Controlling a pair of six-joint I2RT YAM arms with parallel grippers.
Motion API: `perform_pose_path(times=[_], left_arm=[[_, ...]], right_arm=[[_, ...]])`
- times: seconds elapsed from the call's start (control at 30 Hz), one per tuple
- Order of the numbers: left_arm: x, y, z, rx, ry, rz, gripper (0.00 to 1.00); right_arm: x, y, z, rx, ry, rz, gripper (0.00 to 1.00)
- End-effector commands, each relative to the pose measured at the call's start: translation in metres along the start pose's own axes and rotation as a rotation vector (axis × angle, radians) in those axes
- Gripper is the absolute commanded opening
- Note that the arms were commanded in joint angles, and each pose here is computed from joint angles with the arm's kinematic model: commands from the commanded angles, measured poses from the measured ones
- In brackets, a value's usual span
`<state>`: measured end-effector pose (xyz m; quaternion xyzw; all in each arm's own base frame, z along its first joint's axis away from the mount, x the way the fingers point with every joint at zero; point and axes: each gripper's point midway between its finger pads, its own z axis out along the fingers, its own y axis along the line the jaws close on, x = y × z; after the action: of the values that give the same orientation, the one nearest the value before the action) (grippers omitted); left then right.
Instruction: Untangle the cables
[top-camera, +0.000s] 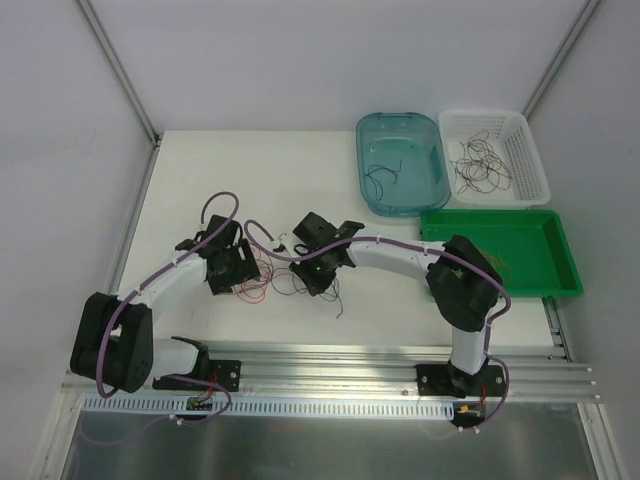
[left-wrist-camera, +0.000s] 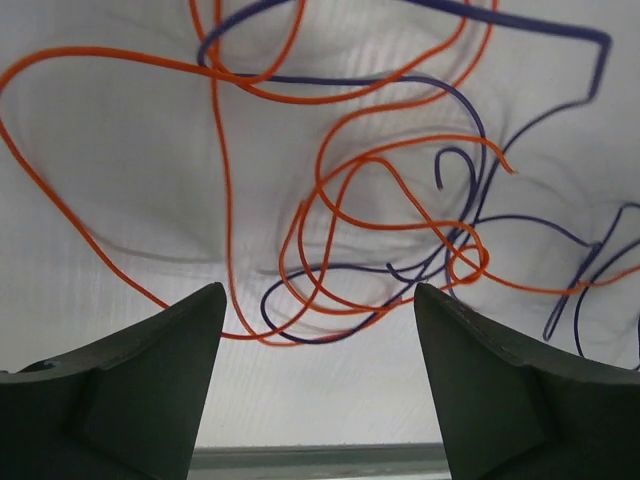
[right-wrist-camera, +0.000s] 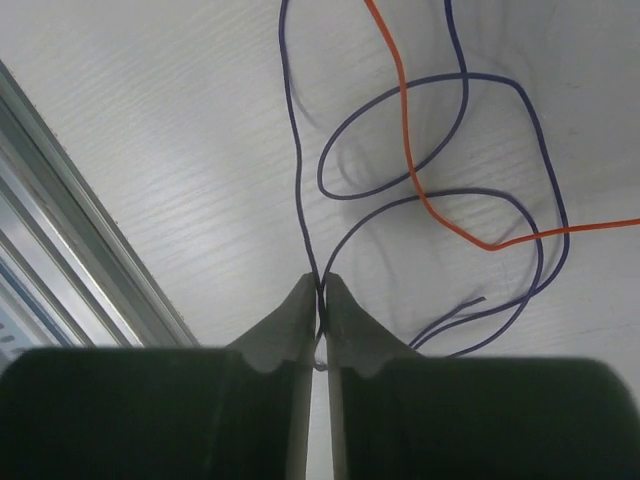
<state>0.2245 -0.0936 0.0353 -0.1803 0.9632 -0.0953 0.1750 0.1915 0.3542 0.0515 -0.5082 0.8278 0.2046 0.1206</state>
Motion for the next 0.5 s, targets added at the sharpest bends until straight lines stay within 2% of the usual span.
perform_pose_path(times=[0.0,0.03,0.17,0.23,0.33,0.37,0.43,0.47], left_arm=[[-0.02,0.004,0.006,-0.074,-0.074,-0.061,0.75],[-0.019,0.009,0.012,-0.103,-0.063,-0.063,0.7],[-0.013,0.016,0.024,-0.157,-0.025,-0.079,0.59],[-0.01,0.019,0.031,-0.181,0.0,-0.085,0.54],[-0.006,0.025,0.038,-0.216,0.021,-0.097,0.39],[-0.005,0.025,0.039,-0.221,0.024,-0.096,0.3],[-0.003,0.027,0.042,-0.232,0.035,-0.106,0.22],[-0.002,0.027,0.042,-0.235,0.039,-0.105,0.14]], right_arm=[[-0.013,0.001,-0.016,0.034,-0.058,-0.043,0.09],[-0.014,0.003,-0.021,0.037,-0.068,-0.047,0.02],[-0.016,0.018,-0.063,0.075,-0.113,-0.076,0.01],[-0.021,0.027,-0.103,0.096,-0.176,-0.096,0.01],[-0.024,0.039,-0.166,0.13,-0.278,-0.124,0.01],[-0.024,0.041,-0.183,0.143,-0.304,-0.134,0.01],[-0.022,0.045,-0.23,0.189,-0.392,-0.15,0.01],[-0.021,0.047,-0.247,0.206,-0.427,-0.156,0.01]])
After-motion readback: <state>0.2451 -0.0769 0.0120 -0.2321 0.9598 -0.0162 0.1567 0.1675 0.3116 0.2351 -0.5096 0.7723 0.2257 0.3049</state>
